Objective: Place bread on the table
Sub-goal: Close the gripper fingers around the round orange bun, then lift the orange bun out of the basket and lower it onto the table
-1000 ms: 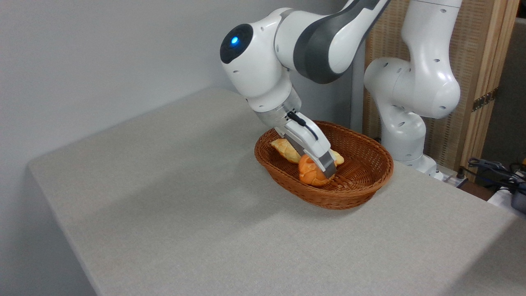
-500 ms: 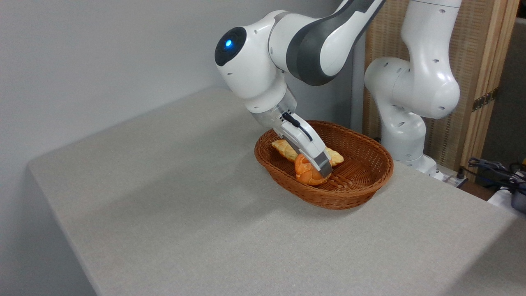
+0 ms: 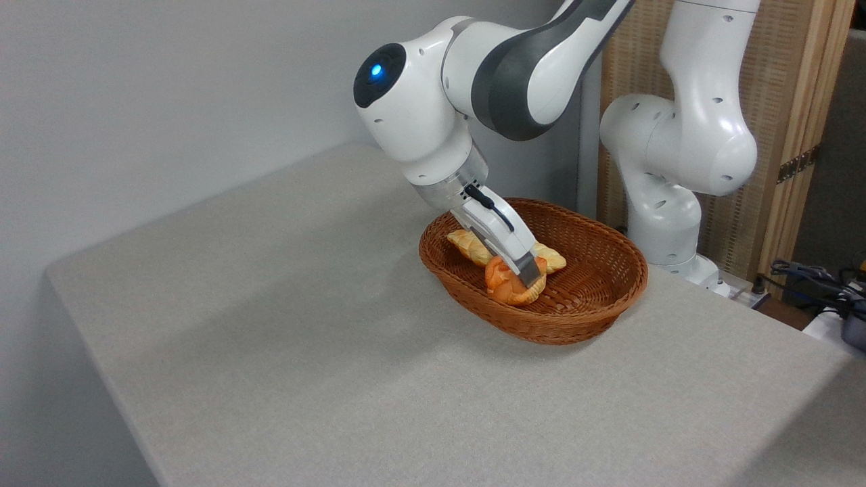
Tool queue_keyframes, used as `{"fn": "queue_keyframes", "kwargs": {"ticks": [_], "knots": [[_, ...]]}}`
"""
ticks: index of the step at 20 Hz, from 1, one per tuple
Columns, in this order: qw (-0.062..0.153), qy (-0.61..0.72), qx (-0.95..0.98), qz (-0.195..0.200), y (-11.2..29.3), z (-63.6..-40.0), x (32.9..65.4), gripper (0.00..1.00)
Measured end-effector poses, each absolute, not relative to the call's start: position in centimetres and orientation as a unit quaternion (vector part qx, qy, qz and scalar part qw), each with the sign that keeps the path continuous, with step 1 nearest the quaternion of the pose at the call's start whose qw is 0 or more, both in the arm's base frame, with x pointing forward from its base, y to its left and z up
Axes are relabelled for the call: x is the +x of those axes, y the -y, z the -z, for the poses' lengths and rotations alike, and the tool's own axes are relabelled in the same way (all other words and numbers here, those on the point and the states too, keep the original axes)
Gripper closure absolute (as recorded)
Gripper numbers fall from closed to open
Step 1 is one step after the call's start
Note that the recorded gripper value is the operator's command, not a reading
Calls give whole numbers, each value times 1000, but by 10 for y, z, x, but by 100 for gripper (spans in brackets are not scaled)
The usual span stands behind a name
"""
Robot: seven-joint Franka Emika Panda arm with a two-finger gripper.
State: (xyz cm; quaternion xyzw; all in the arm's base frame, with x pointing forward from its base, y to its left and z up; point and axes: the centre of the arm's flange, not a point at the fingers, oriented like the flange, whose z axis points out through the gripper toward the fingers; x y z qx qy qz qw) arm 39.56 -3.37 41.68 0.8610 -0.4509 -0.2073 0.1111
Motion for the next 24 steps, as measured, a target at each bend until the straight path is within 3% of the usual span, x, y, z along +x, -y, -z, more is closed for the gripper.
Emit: {"fn": "queue_keyframes", "kwargs": {"ticks": [9, 16, 19, 21, 24], "knots": [[102, 457, 865, 179, 32, -443, 409, 64], [106, 466, 866, 149, 34, -519, 423, 64], [102, 471, 867, 126, 36, -540, 431, 64], [104, 470, 870, 107, 38, -542, 444, 64], [90, 467, 877, 64, 42, -529, 476, 62]]}}
